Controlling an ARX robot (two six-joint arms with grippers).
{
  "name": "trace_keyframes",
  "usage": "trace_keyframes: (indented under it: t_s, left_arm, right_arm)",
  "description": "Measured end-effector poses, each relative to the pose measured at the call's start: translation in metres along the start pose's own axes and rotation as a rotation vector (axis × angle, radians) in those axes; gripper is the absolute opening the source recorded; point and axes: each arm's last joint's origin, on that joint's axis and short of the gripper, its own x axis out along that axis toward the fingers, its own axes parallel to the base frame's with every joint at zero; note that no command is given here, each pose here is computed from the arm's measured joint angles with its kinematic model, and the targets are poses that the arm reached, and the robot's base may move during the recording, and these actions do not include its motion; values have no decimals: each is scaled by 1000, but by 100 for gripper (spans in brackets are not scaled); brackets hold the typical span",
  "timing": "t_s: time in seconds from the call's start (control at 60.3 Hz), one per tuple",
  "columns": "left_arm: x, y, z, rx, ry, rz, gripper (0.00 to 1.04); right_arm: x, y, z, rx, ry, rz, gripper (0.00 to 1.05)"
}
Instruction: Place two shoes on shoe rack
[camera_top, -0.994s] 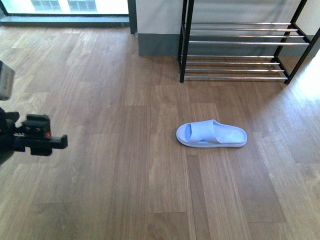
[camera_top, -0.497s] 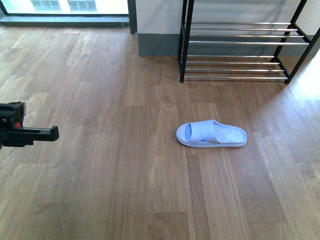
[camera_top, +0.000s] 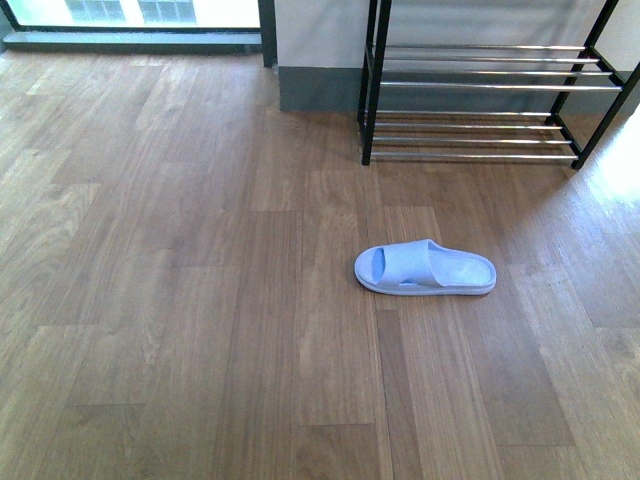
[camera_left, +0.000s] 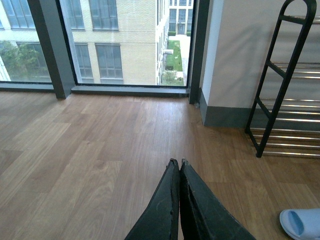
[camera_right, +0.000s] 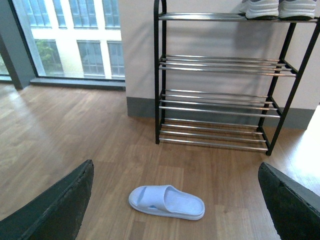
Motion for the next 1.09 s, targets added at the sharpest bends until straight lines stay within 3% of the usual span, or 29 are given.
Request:
trace_keyframes:
  t_s: [1.094]
  left_arm:
    - [-37,0,7,0,10,0,1]
  right_arm:
    - [0,0,0,0,0,0,95]
